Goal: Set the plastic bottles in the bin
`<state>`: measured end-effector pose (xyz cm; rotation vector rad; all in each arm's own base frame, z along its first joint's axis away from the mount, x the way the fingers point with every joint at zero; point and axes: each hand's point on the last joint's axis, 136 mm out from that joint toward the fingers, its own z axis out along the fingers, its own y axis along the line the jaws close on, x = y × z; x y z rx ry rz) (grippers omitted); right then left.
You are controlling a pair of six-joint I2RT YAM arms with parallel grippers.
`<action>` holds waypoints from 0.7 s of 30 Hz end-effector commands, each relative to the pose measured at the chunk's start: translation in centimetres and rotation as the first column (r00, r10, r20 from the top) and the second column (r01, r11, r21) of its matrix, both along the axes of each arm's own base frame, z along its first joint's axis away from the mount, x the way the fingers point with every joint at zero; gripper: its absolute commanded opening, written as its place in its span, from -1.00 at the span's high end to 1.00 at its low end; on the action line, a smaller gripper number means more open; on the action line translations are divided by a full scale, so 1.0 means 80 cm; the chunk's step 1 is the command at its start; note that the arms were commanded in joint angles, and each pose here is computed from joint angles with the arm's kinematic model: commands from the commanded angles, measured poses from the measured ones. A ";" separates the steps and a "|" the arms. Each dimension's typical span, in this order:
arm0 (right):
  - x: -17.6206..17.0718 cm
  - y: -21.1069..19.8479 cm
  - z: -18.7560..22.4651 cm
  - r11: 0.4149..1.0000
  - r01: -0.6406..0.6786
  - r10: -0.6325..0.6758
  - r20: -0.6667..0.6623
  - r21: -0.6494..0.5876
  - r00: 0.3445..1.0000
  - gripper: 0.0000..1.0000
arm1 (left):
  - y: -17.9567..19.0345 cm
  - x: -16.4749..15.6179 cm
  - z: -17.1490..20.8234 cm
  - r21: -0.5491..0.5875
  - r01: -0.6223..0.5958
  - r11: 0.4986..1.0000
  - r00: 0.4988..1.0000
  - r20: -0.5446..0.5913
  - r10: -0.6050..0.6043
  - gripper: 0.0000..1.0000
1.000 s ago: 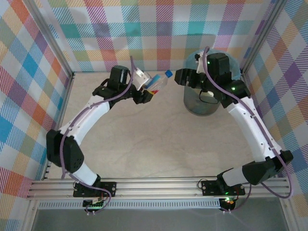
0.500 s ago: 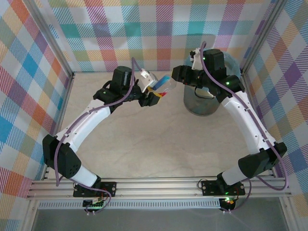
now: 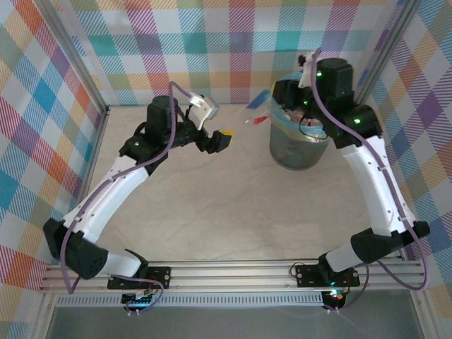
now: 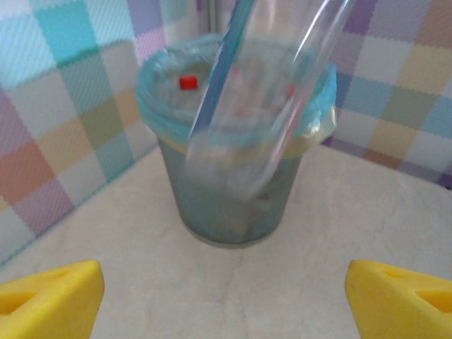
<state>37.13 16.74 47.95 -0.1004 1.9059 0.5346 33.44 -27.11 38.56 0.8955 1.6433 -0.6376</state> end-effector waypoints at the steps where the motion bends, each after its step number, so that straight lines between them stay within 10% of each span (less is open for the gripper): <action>1: -0.008 -0.063 0.052 0.965 0.208 -0.177 0.188 -0.162 0.966 0.83 | 0.018 -0.005 0.020 -0.028 -0.074 0.997 0.996 0.054 0.076 -0.78; 8: 0.064 -0.063 0.030 0.879 0.319 -0.210 0.313 -0.354 0.926 0.80 | 0.041 -0.014 0.011 -0.032 -0.143 0.989 0.987 0.069 0.145 -0.77; 21: 0.150 -0.061 -0.139 0.817 0.305 -0.290 0.108 -0.490 0.951 0.60 | 0.061 -0.023 0.009 -0.057 -0.192 0.980 0.979 0.055 0.195 -0.78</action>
